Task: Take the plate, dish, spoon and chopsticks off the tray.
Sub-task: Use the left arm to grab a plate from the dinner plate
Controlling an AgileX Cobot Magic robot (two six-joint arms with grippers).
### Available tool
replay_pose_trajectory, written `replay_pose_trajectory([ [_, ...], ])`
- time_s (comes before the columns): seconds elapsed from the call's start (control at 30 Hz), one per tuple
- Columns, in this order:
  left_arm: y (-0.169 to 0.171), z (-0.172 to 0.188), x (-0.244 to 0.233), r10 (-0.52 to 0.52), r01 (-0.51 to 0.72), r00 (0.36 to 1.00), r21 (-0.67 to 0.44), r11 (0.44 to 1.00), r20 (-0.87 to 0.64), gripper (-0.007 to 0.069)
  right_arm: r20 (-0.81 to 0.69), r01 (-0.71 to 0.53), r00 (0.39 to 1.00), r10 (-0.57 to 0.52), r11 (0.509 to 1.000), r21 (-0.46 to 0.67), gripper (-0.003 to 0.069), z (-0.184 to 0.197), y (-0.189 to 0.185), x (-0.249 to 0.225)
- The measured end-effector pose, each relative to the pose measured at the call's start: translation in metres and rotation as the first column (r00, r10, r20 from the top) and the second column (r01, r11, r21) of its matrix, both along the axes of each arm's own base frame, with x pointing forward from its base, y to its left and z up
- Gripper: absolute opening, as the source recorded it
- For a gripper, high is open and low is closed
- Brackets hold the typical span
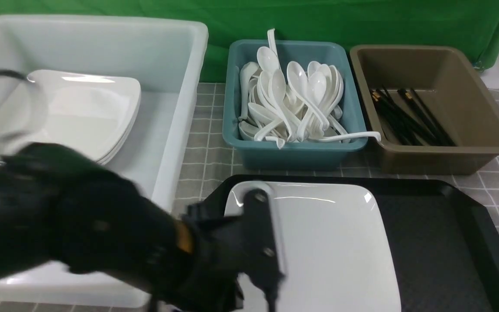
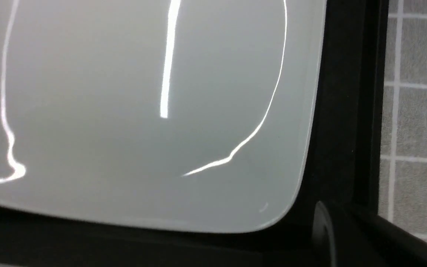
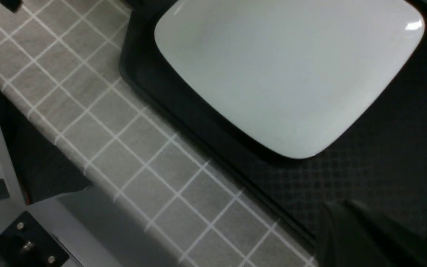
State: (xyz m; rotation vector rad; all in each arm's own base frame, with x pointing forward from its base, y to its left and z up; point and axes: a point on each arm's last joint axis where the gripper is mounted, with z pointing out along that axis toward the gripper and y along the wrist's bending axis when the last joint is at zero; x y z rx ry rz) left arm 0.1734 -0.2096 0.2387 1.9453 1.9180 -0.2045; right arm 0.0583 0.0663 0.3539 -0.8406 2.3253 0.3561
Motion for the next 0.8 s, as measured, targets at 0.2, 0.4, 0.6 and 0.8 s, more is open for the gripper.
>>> replay_pose_trajectory([
  [0.2,-0.025,-0.032,0.012,-0.098,0.095,0.995,0.112,0.989,0.025,0.0104,0.05,-0.001,0.999,-0.002,0.997,0.076,0.0023,-0.005,-0.027,-0.015],
  [0.4,-0.029,-0.053,0.022,-0.214,0.194,0.974,0.214,0.957,0.073,0.0375,0.098,-0.023,0.995,0.012,0.993,0.112,0.0027,-0.002,-0.039,-0.022],
  [0.6,-0.035,-0.064,0.03,-0.254,0.224,0.96,0.223,0.949,0.115,0.05,0.102,-0.024,0.995,0.013,0.993,0.113,0.0034,-0.002,-0.04,-0.022],
  [0.8,-0.036,-0.061,0.028,-0.286,0.253,0.951,0.233,0.939,0.119,0.0486,0.103,-0.027,0.995,0.015,0.993,0.111,0.0036,-0.002,-0.04,-0.022],
])
